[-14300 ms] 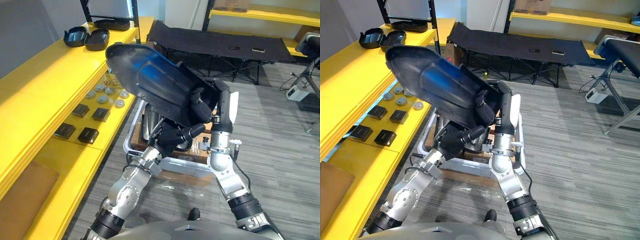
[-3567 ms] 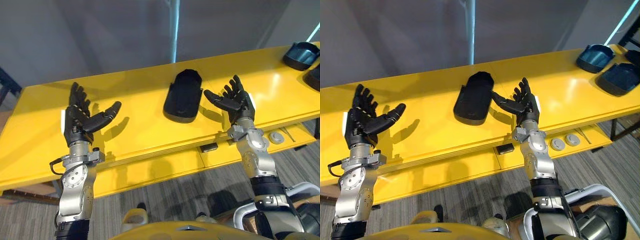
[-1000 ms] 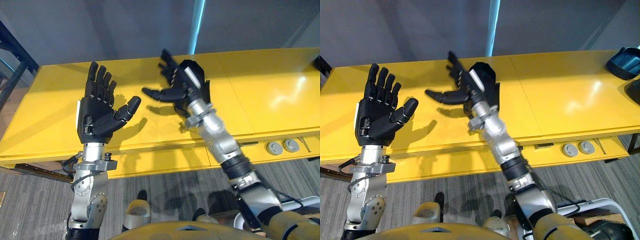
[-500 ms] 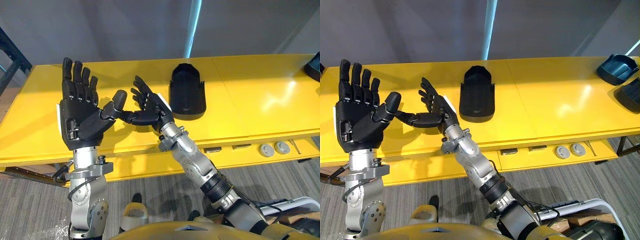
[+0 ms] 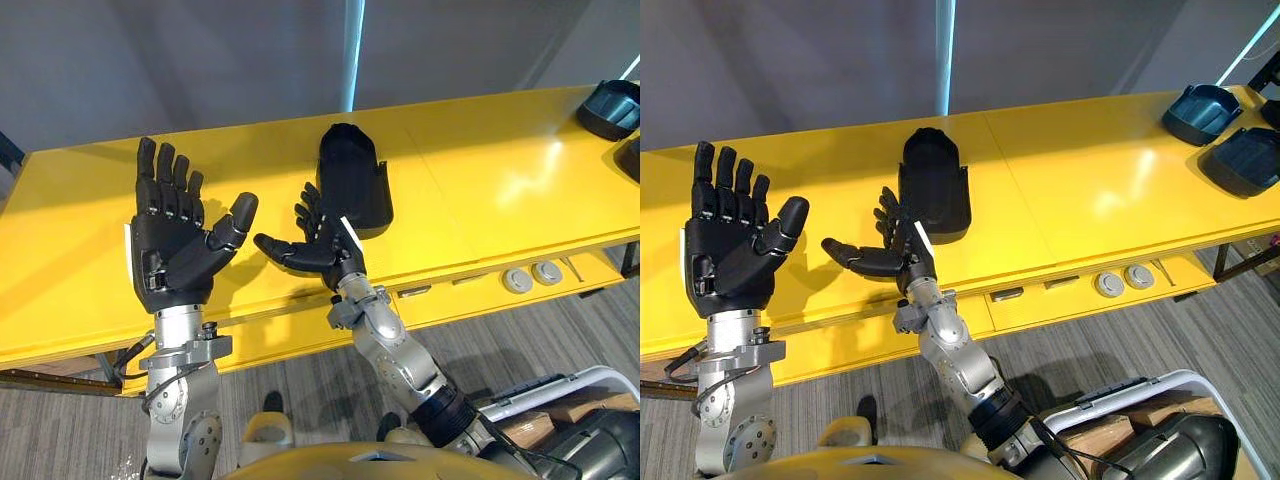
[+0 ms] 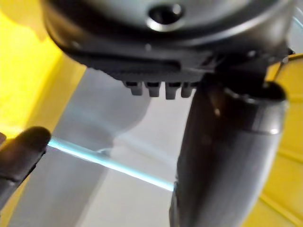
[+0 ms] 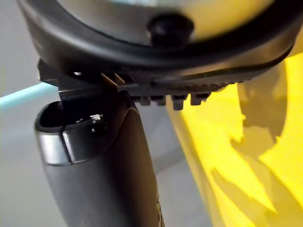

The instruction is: Walk over and take three plastic housings, then place them on the shelf

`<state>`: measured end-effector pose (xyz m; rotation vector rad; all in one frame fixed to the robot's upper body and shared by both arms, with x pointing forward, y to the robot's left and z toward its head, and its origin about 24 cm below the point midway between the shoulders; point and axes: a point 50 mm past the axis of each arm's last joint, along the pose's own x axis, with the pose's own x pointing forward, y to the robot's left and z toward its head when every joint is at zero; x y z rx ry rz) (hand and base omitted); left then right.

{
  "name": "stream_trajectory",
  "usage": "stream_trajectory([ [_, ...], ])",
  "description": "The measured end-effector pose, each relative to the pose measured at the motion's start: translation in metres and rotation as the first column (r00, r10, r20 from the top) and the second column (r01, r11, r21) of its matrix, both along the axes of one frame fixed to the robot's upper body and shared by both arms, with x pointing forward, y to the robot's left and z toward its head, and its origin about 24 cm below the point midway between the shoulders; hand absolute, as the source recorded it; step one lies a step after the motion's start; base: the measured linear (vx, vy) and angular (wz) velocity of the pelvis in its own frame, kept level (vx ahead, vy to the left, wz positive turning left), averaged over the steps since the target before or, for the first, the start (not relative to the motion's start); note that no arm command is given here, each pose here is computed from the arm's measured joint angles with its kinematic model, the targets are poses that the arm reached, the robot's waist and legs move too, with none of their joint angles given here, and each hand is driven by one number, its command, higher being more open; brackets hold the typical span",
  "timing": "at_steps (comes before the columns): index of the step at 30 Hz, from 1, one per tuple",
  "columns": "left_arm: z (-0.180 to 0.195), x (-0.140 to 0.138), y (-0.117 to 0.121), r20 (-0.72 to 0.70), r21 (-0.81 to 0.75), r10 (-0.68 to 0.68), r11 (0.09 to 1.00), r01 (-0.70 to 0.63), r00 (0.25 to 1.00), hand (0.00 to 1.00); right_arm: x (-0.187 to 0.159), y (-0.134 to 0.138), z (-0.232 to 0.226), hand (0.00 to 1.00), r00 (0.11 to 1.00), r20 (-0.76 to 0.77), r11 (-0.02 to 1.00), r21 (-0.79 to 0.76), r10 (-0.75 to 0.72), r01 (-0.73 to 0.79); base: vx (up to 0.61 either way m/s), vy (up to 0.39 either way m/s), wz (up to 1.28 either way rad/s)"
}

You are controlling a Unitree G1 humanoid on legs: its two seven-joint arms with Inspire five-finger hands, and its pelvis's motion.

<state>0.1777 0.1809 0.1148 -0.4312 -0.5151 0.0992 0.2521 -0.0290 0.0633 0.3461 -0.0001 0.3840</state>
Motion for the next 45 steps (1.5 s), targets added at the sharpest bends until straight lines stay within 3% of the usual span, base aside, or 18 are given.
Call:
stream_trajectory([
  [16, -0.002, 0.000, -0.009, -0.003, -0.005, -0.048, 0.999, 0.048, 0.999, 1.00, -0.001, -0.031, -0.009, 1.00, 0.984, -0.040, 0.985, -0.007, -0.175, 0.175, 0.00, 0.004, -0.04],
  [28, -0.007, -0.003, -0.008, -0.034, 0.002, -0.051, 0.999, 0.051, 0.998, 1.00, -0.002, -0.047, -0.001, 1.00, 0.997, 0.077, 0.998, -0.062, -0.001, 0.006, 0.00, 0.000, 0.00],
  [31, -0.008, -0.004, -0.004, -0.034, 0.012, -0.039, 0.999, 0.040, 0.999, 1.00, 0.000, -0.074, 0.033, 1.00, 0.969, 0.238, 0.997, -0.033, -0.059, 0.069, -0.03, 0.006, 0.02],
  [33, -0.007, -0.004, -0.002, -0.035, 0.024, -0.026, 0.999, 0.027, 0.999, 1.00, -0.002, -0.109, 0.063, 1.00, 0.904, 0.379, 0.979, 0.036, -0.199, 0.201, -0.03, 0.003, -0.01],
  [36, -0.008, -0.004, 0.003, -0.057, 0.065, -0.004, 0.998, 0.007, 0.998, 1.00, -0.008, -0.155, 0.084, 1.00, 0.811, 0.464, 0.929, 0.079, -0.356, 0.363, -0.02, 0.005, -0.09],
  [40, -0.010, -0.003, 0.002, -0.079, 0.071, -0.015, 0.997, 0.020, 0.997, 1.00, -0.014, -0.185, 0.085, 1.00, 0.759, 0.468, 0.875, 0.067, -0.452, 0.479, -0.02, 0.008, -0.21],
  [45, -0.014, 0.001, -0.002, -0.104, 0.074, -0.047, 0.996, 0.055, 0.993, 1.00, -0.019, -0.200, 0.064, 1.00, 0.778, 0.386, 0.846, 0.013, -0.496, 0.533, 0.01, 0.005, -0.11],
])
